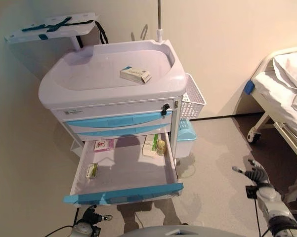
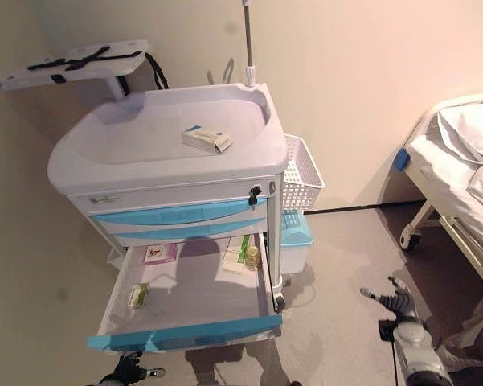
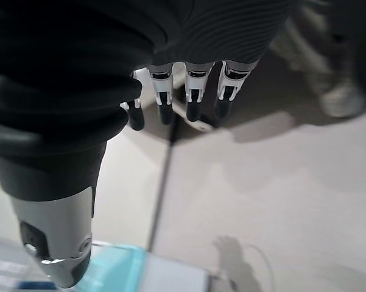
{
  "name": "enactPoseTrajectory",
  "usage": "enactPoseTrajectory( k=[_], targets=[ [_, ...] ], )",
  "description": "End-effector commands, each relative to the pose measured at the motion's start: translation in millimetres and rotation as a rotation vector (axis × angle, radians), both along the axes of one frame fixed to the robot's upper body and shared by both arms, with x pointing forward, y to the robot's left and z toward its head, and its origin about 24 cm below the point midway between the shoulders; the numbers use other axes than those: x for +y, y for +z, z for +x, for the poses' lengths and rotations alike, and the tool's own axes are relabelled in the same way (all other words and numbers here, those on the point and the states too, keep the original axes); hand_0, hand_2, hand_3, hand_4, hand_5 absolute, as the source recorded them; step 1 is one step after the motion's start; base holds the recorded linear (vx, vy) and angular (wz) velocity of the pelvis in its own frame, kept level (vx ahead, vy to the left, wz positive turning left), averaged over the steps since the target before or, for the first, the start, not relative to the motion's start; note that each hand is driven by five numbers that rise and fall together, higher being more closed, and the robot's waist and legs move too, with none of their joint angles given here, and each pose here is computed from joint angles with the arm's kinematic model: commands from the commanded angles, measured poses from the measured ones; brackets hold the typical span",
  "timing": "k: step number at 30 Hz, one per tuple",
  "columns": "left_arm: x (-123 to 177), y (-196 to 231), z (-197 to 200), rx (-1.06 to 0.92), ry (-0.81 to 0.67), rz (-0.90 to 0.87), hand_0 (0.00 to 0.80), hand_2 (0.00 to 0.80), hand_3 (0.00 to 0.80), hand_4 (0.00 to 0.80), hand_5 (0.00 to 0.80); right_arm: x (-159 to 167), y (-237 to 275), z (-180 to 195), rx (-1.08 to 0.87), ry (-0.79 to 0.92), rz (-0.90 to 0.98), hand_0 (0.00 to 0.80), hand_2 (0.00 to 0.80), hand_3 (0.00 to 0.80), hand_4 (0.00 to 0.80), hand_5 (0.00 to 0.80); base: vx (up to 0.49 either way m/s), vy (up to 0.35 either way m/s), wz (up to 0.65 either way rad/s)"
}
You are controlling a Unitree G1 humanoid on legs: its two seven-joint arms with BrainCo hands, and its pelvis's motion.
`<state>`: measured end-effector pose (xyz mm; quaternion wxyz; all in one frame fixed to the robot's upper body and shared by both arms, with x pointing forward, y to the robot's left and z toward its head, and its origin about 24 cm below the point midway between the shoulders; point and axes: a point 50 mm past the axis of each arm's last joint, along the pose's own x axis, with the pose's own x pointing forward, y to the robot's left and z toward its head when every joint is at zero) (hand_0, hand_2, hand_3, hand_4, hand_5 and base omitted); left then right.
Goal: Open the drawer and pick up the medicine
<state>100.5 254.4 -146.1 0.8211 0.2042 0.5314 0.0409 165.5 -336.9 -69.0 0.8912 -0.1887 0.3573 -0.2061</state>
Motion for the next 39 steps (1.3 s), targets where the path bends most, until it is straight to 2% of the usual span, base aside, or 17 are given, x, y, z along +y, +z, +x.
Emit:
enactPoseTrajectory(
  k=[1, 15, 20, 31, 39],
  targets=[
    [26, 13, 14, -0.046, -0.048, 0.078, 0.000, 0.000, 0.000, 0.000, 0.000, 6, -4, 5, -0.032, -0.014, 0.056, 0.000, 0.000, 0.000, 0.000, 0.000, 0.000, 0.000, 0.00],
    [16, 14, 25, -0.037, -0.197, 0.050, 0.000, 0.000, 0.000, 0.000, 0.000, 9, -45, -49, 0.245, -0.067, 0.117, 0.000, 0.000, 0.000, 0.000, 0.000, 0.000, 0.000, 0.00],
    [7, 16, 35, -0.036, -0.313, 0.040, 0.000, 0.000, 0.000, 0.000, 0.000, 13, -55, -65, 0.352, -0.066, 0.133, 0.000, 0.000, 0.000, 0.000, 0.000, 0.000, 0.000, 0.00],
    [-6, 21, 57, -0.055, -0.454, 0.021, 0.000, 0.000, 0.000, 0.000, 0.000, 19, -58, -62, 0.379, -0.021, 0.147, 0.000, 0.000, 0.000, 0.000, 0.000, 0.000, 0.000, 0.00],
    [-17, 37, 91, -0.123, -0.609, 0.066, 0.000, 0.000, 0.000, 0.000, 0.000, 22, -55, -49, 0.366, 0.036, 0.125, 0.000, 0.000, 0.000, 0.000, 0.000, -0.032, 0.008, -0.06]
  ],
)
